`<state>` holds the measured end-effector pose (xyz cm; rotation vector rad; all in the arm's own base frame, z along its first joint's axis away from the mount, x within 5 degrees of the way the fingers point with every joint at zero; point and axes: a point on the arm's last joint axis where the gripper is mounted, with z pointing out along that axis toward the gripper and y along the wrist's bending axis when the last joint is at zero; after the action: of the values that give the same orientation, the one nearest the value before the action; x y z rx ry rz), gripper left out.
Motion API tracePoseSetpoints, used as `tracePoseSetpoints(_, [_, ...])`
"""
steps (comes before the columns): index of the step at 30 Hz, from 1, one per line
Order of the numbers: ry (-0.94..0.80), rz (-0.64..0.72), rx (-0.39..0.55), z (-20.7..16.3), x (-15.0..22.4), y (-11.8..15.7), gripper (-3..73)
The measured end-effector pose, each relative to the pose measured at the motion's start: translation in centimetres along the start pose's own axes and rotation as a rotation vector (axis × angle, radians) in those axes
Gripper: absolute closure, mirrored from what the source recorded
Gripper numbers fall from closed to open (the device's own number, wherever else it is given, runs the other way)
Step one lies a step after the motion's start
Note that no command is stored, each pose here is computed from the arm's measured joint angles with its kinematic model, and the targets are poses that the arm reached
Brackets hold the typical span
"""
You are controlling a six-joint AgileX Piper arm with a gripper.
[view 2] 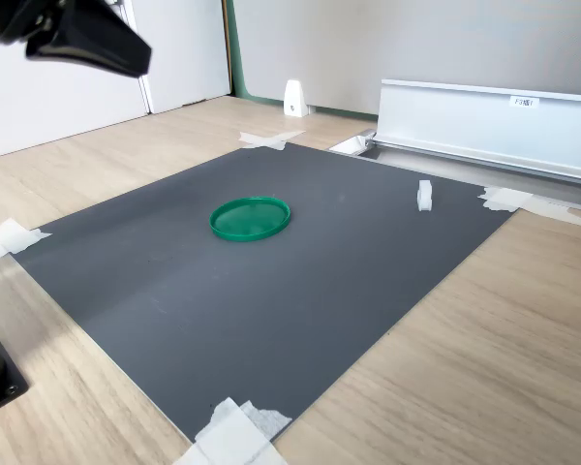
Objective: Grasp a white terminal and put it on the green lid.
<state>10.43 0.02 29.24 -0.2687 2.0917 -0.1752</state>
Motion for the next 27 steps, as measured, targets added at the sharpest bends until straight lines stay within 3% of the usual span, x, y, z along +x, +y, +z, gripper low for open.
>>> tracePoseSetpoints(9, [0.206,-0.023,-0.006,4.3,-6.6,-1.8,70.4])
tracePoseSetpoints(15, [0.283,-0.012,0.051,6.8,-9.7,-5.6,70.4])
tracePoseSetpoints(23, [0.484,-0.321,-0.086,10.3,-10.9,-10.7,69.6])
tracePoseSetpoints(27, [0.546,-0.357,-0.105,11.9,-11.9,-12.8,60.6])
